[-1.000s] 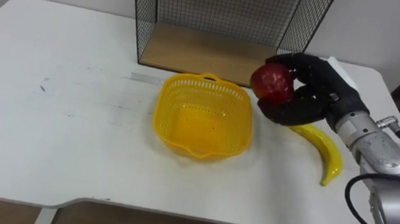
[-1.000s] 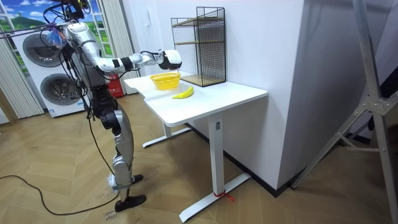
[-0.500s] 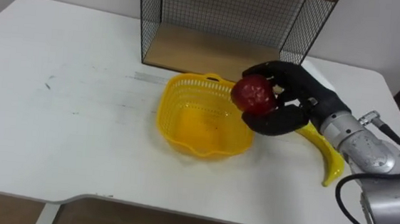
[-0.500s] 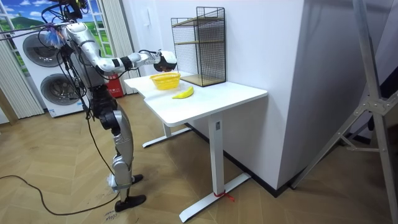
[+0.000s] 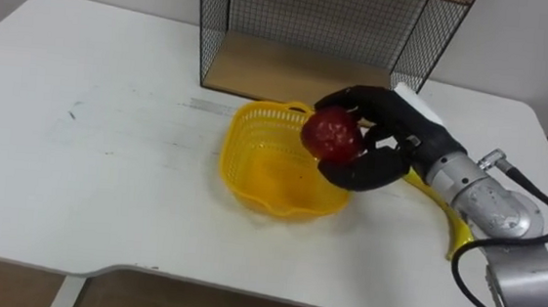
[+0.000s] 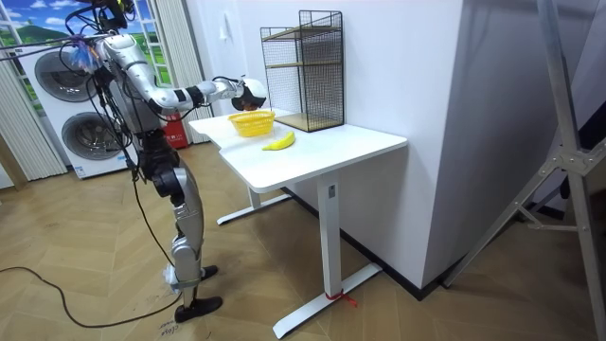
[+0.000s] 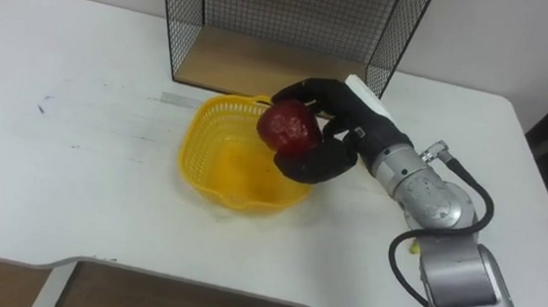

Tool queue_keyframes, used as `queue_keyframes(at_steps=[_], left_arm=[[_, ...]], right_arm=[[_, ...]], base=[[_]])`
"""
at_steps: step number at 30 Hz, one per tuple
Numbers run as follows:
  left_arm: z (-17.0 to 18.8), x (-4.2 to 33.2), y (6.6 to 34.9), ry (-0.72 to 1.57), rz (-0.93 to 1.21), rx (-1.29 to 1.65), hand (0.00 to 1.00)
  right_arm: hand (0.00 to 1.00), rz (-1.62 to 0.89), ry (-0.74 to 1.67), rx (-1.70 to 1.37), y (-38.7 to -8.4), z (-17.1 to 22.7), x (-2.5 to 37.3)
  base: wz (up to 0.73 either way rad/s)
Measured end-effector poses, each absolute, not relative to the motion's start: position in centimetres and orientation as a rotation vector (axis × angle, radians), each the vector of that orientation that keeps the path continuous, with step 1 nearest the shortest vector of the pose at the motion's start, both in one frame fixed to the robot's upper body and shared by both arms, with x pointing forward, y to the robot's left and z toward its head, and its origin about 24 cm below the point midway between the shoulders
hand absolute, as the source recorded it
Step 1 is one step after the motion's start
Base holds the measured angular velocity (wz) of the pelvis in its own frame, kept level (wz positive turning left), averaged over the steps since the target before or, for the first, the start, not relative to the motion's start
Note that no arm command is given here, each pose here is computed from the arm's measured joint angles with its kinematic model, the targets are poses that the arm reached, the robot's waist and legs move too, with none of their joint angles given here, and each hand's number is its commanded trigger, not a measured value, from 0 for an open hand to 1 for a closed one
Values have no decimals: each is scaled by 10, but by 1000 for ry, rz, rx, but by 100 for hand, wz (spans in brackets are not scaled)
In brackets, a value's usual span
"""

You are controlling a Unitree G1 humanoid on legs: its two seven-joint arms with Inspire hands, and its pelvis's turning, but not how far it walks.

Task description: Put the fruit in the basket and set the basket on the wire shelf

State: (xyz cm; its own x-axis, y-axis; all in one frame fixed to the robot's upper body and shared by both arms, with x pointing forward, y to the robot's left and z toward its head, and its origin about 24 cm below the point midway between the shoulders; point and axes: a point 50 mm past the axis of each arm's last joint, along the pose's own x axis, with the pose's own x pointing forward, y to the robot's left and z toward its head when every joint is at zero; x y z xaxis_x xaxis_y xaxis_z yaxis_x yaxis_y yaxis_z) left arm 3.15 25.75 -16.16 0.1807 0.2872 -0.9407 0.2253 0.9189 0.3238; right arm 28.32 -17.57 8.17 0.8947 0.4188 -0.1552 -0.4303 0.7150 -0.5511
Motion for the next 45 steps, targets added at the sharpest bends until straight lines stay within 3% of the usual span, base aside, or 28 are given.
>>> queue_keyframes(at_steps=[1, 2, 3, 45], left_arm=[[-162, 33, 257, 1400, 39, 442, 0], [-162, 33, 256, 1400, 38, 442, 0], [-162, 33, 256, 1399, 34, 444, 0], [-162, 33, 257, 1412, 47, 434, 0]], right_arm=[[49, 482, 14, -615, -172, 82, 283], [14, 486, 11, -617, -170, 82, 282], [0, 491, 8, -626, -169, 82, 282], [0, 459, -14, -615, -171, 89, 283]], base=[[0], [0], [0], [0]])
